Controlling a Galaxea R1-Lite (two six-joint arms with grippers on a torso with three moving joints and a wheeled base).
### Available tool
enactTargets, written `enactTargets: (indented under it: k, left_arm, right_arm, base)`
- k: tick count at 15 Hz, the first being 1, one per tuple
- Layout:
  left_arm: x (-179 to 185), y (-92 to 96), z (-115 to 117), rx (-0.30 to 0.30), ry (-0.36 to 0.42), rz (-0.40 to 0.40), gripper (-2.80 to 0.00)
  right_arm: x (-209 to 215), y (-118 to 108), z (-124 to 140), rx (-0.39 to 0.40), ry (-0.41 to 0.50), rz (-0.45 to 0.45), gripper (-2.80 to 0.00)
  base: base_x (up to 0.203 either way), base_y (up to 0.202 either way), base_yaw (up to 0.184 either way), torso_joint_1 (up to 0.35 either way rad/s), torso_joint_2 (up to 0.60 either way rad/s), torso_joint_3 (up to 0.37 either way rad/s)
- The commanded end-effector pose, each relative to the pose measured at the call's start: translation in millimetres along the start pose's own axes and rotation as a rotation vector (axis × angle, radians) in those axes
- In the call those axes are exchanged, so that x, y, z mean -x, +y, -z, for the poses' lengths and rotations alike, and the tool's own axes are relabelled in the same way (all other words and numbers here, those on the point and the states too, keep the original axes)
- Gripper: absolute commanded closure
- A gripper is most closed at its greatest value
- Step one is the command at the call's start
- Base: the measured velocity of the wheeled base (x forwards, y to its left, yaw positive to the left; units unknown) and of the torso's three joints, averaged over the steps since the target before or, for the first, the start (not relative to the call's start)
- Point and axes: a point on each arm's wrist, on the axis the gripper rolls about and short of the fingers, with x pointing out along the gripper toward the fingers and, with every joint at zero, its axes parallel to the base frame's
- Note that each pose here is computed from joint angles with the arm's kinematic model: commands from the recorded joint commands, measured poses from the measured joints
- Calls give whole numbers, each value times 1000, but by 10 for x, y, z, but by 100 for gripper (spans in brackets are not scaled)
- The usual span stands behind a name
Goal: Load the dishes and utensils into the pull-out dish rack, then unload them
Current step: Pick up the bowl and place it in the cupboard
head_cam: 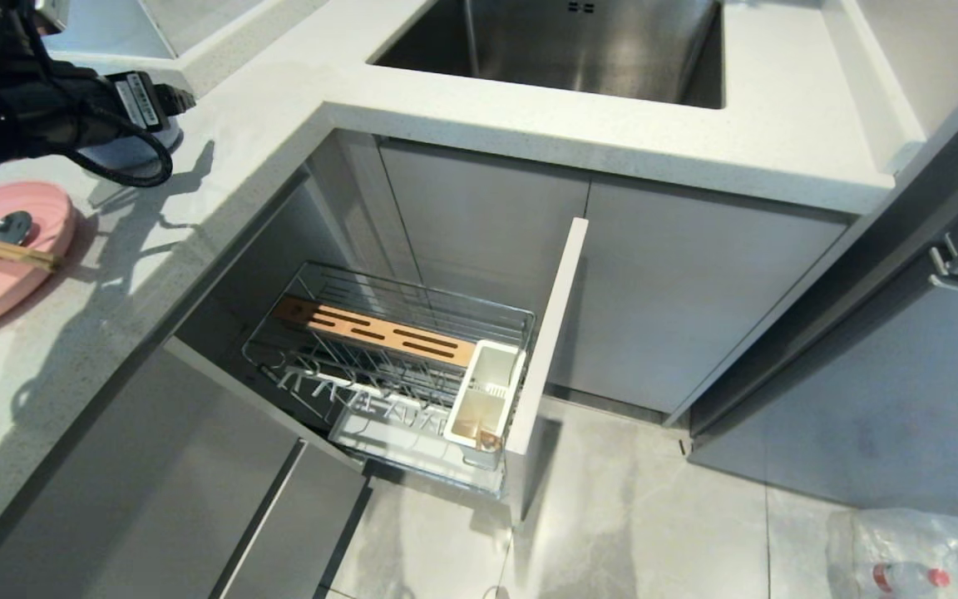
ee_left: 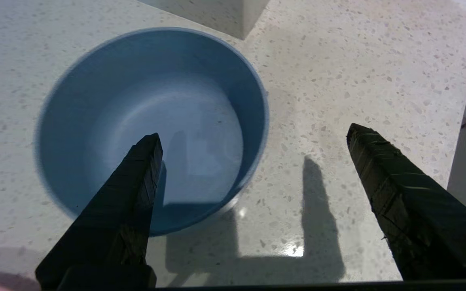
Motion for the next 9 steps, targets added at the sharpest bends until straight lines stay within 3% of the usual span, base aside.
enactTargets:
  k: [1, 9]
  left_arm:
    - [-34, -11, 32, 0, 7, 1, -280]
    - [-57, -7, 51, -17, 11, 0, -280]
  right_arm:
    - [-1, 0, -1, 0, 1, 0, 0]
    - [-1, 0, -1, 0, 1, 0, 0]
  base:
    - [0, 0, 0, 0, 0, 0]
    - [0, 0, 0, 0, 0, 0]
